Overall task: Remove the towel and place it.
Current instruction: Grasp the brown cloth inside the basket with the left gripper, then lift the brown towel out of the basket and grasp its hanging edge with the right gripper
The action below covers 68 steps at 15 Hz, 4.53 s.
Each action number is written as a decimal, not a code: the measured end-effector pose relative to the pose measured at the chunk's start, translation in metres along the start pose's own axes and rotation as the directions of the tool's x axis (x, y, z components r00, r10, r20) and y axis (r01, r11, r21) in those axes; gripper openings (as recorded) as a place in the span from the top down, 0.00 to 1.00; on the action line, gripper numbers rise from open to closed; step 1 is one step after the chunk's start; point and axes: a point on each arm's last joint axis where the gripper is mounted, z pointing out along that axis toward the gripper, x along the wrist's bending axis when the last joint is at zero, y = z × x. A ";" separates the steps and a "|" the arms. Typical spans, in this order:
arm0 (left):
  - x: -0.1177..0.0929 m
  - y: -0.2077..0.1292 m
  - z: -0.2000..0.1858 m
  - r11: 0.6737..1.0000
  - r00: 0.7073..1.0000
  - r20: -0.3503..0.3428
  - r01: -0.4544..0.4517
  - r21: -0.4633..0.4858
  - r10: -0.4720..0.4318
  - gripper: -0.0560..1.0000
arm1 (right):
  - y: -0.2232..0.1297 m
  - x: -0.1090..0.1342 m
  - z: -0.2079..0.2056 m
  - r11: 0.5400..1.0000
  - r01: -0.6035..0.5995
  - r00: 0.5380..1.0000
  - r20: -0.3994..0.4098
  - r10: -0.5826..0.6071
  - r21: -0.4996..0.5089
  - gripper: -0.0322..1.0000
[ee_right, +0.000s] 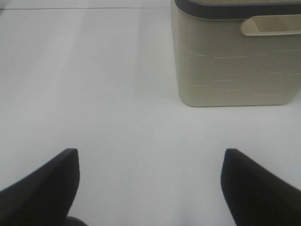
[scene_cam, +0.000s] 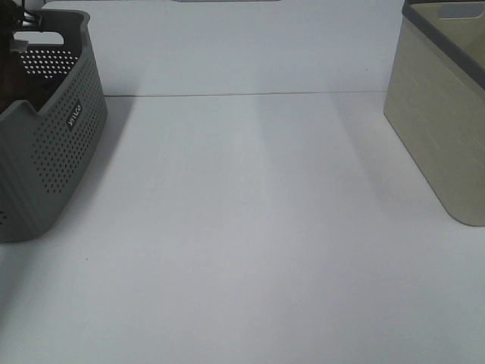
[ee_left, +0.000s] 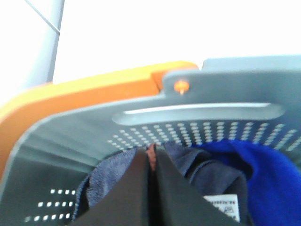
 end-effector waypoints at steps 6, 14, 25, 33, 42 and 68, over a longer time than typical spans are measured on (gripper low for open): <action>-0.016 0.054 -0.110 0.985 0.994 0.083 -0.058 -0.161 0.072 0.95 | 0.000 0.000 0.000 1.000 0.000 1.000 0.000 0.000 0.000 0.21; -0.062 0.096 -0.302 0.854 0.959 0.195 -0.078 -0.515 0.205 0.95 | 0.000 0.000 0.000 1.000 0.000 1.000 0.000 0.000 0.000 0.21; -0.181 0.075 -0.373 0.779 0.803 0.389 -0.142 -0.611 0.452 0.95 | 0.013 0.013 0.011 0.995 -0.092 0.984 -0.149 0.096 0.038 0.23; -0.251 0.044 -0.404 0.757 0.661 0.485 -0.199 -0.623 0.573 0.95 | 0.064 0.029 0.088 0.996 0.007 0.911 -0.411 0.029 0.086 0.23; -0.258 0.039 -0.410 0.775 0.624 0.538 -0.183 -0.605 0.567 0.95 | 0.073 0.054 0.195 0.999 0.033 0.622 -0.781 -0.047 -0.034 0.33; -0.271 0.038 -0.399 0.784 0.615 0.556 -0.172 -0.597 0.559 0.95 | 0.051 0.113 0.304 0.966 0.255 0.598 -0.793 -0.119 0.048 0.40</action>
